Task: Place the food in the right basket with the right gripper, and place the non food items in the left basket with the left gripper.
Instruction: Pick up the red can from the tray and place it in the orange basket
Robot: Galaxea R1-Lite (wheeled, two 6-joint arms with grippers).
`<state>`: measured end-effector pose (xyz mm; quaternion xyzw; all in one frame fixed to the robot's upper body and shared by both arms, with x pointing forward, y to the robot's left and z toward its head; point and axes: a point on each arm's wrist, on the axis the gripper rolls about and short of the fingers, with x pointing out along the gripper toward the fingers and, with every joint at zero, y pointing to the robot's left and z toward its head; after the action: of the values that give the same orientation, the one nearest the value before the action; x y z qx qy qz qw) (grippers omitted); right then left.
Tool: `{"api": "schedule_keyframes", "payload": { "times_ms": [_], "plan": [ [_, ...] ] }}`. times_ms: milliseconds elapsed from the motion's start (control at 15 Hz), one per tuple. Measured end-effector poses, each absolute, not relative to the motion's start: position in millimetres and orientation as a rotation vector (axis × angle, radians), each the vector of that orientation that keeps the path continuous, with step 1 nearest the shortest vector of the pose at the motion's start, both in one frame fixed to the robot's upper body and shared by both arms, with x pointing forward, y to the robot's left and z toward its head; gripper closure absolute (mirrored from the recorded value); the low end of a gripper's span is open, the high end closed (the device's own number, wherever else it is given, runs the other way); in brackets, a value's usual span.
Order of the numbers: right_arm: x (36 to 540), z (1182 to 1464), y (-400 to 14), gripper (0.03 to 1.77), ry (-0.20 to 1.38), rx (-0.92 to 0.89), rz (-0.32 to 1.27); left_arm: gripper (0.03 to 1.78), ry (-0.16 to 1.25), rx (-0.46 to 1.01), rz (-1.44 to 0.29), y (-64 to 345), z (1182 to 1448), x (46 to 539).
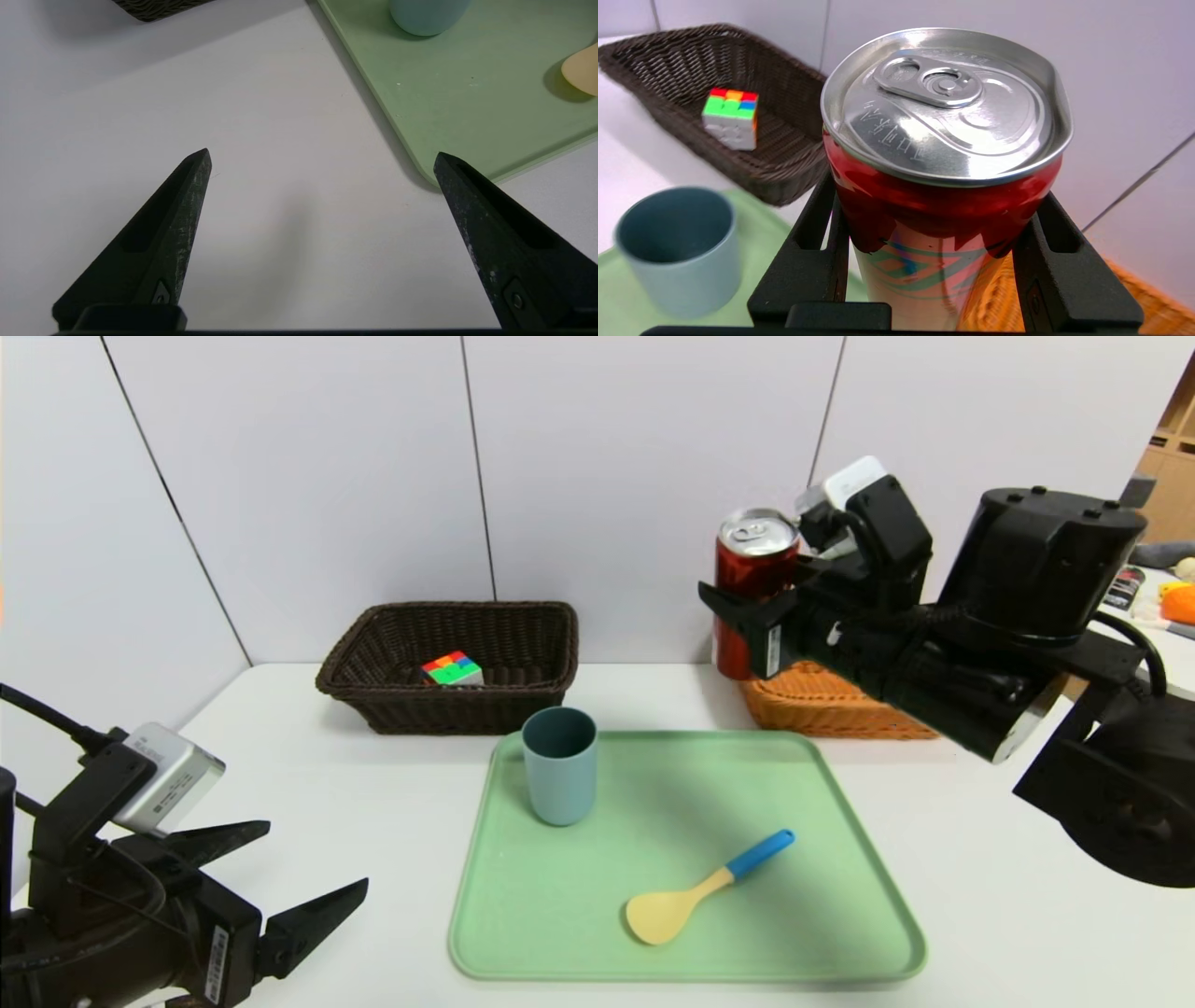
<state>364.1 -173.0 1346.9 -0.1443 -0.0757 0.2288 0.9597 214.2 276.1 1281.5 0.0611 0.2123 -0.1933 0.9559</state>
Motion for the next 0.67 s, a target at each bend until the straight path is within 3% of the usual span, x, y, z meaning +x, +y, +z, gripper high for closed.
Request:
{"api": "schedule_keyframes", "payload": {
  "times_ms": [667],
  "plan": [
    [417,1379,-232,0.86,-0.2,-0.344,0.307,0.12,0.422,0.123,-0.393,277,1281,212]
  ]
}}
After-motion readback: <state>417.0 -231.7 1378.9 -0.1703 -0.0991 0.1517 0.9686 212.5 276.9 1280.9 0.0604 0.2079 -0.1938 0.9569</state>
